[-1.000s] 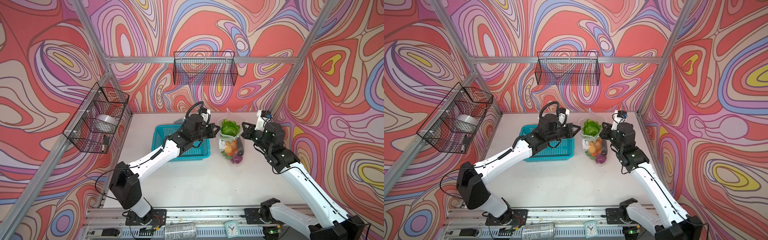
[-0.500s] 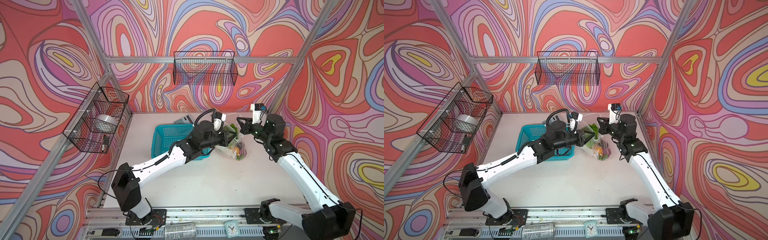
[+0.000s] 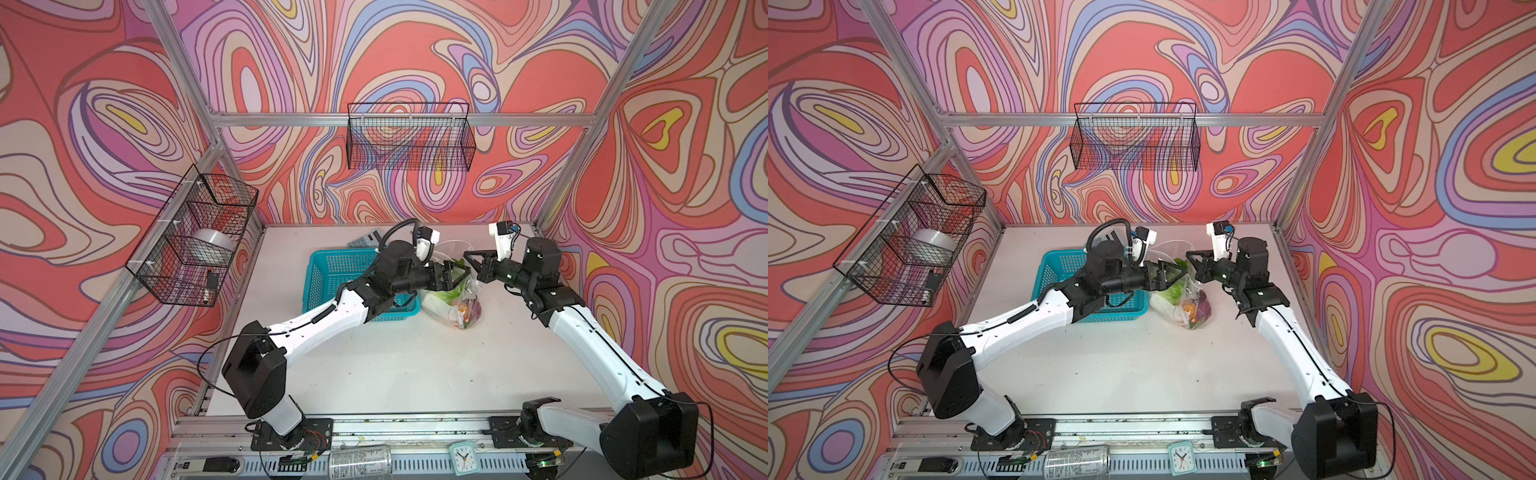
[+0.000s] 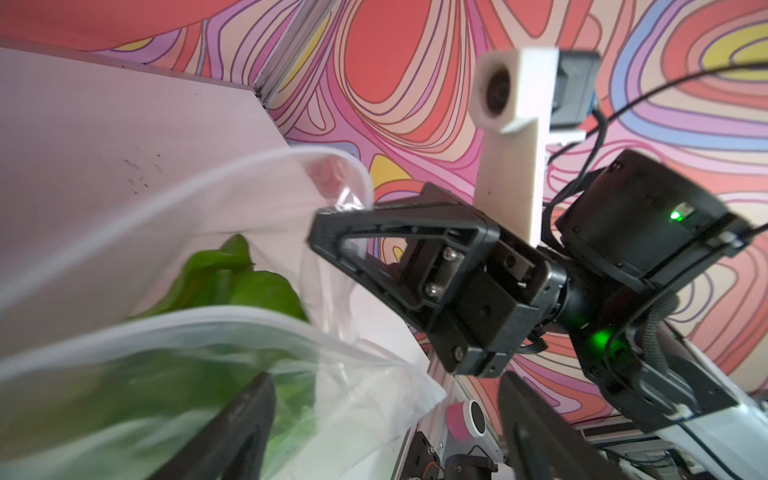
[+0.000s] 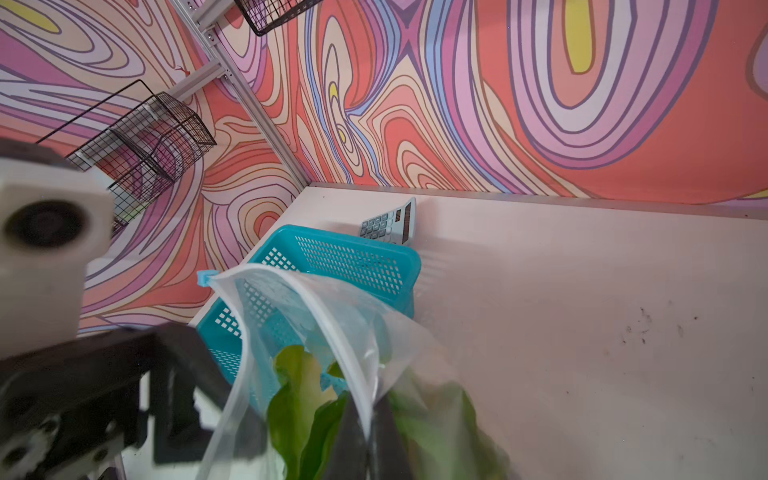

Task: Place the food in the zip-top bag and seal the zipper
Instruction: 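Release the lettuce and raise the left gripper to the bag's zipper edge, then grasp the zipper end with the left gripper while the right gripper holds the other end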

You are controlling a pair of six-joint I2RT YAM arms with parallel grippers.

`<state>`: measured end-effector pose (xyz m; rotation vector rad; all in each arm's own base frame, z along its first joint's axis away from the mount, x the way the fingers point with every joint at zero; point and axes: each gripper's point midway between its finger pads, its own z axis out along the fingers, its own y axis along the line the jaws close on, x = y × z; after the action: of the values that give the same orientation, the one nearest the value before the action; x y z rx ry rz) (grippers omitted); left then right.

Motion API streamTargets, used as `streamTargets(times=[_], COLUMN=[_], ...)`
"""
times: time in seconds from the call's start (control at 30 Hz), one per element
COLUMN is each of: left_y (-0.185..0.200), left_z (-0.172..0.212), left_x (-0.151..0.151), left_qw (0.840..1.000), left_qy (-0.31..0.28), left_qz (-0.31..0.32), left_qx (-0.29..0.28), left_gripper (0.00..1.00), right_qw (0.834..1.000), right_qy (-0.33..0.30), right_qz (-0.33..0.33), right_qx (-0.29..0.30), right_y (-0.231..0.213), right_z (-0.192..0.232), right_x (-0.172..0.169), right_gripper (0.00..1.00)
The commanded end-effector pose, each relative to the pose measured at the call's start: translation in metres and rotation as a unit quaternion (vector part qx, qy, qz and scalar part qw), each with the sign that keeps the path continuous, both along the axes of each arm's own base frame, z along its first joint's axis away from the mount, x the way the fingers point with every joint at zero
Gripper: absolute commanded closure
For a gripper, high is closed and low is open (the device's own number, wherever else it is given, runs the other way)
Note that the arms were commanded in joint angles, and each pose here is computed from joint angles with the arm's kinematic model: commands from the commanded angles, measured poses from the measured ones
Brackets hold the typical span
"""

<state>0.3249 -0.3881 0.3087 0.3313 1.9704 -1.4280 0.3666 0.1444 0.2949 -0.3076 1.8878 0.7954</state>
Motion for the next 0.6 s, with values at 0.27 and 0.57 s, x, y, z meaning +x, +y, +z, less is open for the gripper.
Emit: streamTargets(times=[0.27,0.57], left_y=[0.081,0.076], left_z=[0.030,-0.019], left_x=[0.044,0.051], left_qw=[0.990,0.982], left_qy=[-0.104,-0.140], left_qz=[-0.083,-0.129], left_qx=[-0.055,0.006], left_gripper=[0.08,0.27], right_qw=[1.000,1.000], right_qy=[-0.016,-0.003], right_qz=[0.015,0.015], right_qx=[-0.005,-0.003], right_y=[-0.003,-0.008], right_z=[-0.002,-0.005], right_x=[0.003,0.012], right_gripper=[1.00,1.00])
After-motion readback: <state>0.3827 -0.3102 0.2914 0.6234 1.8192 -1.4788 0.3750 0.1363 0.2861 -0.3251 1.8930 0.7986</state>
